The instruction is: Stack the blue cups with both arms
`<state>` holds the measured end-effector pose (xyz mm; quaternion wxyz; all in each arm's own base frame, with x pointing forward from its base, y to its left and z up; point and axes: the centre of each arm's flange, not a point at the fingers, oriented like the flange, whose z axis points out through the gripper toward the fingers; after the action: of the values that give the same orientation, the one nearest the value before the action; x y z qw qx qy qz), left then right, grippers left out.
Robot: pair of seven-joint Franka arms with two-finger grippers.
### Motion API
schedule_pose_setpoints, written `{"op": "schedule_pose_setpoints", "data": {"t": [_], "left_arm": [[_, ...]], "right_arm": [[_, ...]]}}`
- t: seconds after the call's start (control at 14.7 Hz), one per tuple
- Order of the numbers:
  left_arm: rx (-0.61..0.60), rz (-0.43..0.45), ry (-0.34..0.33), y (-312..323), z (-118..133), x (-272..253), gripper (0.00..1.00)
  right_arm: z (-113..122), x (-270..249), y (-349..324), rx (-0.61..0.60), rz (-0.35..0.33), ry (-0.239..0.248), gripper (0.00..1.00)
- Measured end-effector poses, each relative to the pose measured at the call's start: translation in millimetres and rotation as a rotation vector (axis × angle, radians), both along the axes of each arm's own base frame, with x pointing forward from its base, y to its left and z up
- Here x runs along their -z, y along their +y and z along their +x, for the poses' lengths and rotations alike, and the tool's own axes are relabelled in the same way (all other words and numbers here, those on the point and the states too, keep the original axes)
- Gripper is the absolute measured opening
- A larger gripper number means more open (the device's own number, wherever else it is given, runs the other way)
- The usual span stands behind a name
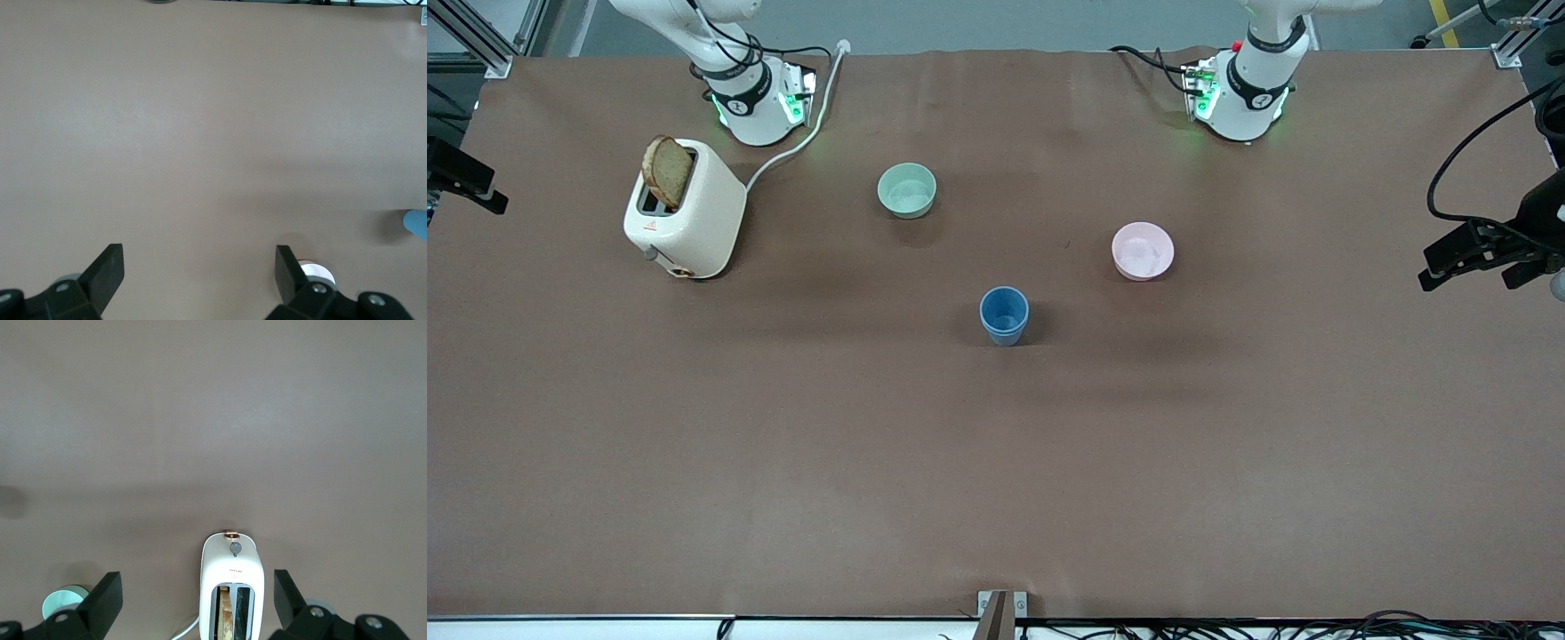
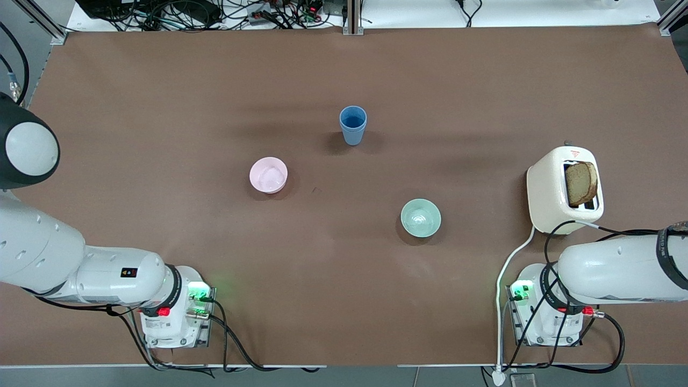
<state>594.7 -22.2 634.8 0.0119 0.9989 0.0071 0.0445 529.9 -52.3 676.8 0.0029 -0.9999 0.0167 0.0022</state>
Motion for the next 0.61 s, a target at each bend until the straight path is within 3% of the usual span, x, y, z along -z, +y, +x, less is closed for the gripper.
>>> {"op": "schedule_pose_setpoints", "data": {"t": [0.61], "left_arm": [[0.004, 0.001, 0.025, -1.7, -4.1, 0.2, 1.0]], "right_arm": [[0.5, -0.3, 1.7, -0.003, 0.0, -0.003, 1.0]]}}
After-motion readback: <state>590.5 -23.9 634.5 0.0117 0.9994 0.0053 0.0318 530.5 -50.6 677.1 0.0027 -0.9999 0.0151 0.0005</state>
